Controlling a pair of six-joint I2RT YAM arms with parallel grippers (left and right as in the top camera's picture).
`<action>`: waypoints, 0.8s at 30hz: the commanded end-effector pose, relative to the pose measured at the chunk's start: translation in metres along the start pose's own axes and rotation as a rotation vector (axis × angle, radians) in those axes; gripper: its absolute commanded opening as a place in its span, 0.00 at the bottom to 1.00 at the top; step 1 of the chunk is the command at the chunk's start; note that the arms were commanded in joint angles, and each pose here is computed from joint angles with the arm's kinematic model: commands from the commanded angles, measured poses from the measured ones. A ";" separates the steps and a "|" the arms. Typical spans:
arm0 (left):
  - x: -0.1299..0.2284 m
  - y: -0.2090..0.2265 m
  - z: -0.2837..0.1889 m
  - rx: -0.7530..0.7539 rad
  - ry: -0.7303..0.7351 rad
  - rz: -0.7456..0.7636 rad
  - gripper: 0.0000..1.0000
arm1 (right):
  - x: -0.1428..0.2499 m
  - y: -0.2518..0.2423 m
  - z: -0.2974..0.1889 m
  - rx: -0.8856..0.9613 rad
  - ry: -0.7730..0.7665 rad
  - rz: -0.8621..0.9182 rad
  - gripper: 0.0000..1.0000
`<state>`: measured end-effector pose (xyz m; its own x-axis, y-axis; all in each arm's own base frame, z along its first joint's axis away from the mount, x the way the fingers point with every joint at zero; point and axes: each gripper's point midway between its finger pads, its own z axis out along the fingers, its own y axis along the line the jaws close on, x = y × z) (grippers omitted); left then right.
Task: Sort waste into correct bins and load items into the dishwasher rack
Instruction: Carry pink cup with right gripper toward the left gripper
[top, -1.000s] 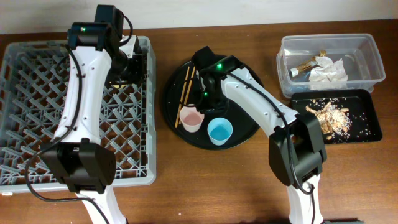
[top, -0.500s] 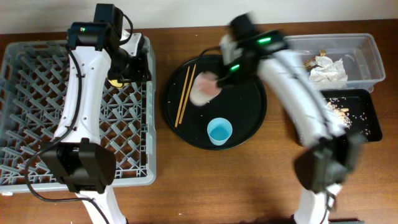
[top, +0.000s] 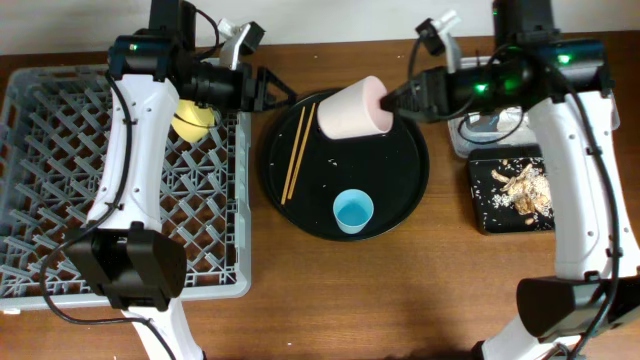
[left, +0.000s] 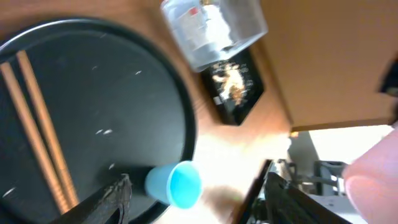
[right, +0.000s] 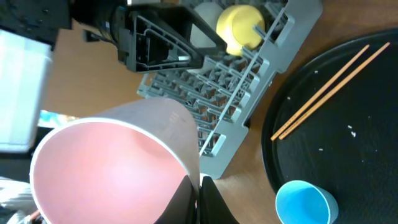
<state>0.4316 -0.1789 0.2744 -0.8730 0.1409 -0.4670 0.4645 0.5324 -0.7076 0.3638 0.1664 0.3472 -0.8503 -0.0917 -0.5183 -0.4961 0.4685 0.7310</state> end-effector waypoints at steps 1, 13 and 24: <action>-0.008 -0.023 -0.006 0.118 -0.037 0.043 0.69 | 0.001 0.007 -0.012 -0.082 -0.024 -0.058 0.04; -0.009 -0.028 -0.007 0.146 -0.040 0.044 0.70 | 0.021 0.010 -0.003 -0.257 -0.022 -0.097 0.04; -0.002 -0.029 -0.001 0.195 -0.025 0.014 0.71 | 0.055 -0.042 -0.004 -0.370 -0.125 0.017 0.04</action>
<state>0.4246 -0.1907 0.2938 -0.8645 0.1270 -0.4864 0.4921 0.4115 -0.7672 0.3373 0.1399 0.2830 -0.8731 -0.0269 -0.4868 -0.4822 0.1957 0.8539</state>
